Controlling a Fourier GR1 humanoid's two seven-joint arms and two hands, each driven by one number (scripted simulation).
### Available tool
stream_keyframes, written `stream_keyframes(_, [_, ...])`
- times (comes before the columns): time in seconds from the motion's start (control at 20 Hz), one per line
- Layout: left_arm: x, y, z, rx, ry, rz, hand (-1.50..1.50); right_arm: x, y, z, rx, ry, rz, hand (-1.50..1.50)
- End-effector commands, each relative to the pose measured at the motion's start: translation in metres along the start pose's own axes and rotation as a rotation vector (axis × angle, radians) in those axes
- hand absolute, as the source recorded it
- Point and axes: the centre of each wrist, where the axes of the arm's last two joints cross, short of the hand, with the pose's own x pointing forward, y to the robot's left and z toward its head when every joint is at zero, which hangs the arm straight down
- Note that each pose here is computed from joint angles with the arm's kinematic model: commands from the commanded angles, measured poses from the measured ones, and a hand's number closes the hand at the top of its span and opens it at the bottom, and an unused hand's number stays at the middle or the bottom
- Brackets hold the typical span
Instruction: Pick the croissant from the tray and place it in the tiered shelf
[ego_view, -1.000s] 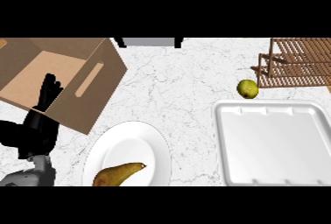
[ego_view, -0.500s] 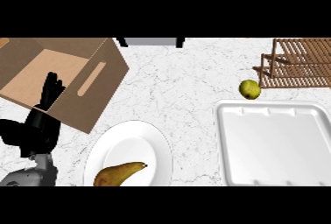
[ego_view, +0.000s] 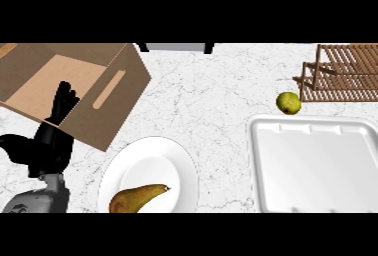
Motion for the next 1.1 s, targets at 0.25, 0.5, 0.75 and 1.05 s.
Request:
stream_keyframes(0.25, [0.009, 0.005, -0.002, -0.011, 0.004, -0.004, 0.00, -0.002, 0.009, -0.005, 0.029, 0.099, -0.157, -1.50])
stream_keyframes(0.5, [0.005, 0.004, -0.010, -0.004, -0.020, -0.007, 0.00, -0.007, 0.002, -0.004, 0.059, 0.076, -0.186, -1.50])
stream_keyframes(0.75, [0.006, -0.003, -0.004, -0.003, -0.007, 0.005, 0.00, 0.009, 0.000, -0.013, 0.052, 0.018, -0.252, -1.50])
stream_keyframes(1.05, [0.006, 0.001, -0.003, -0.006, -0.004, 0.009, 0.00, -0.001, -0.049, -0.011, -0.080, 0.002, -0.399, -1.50])
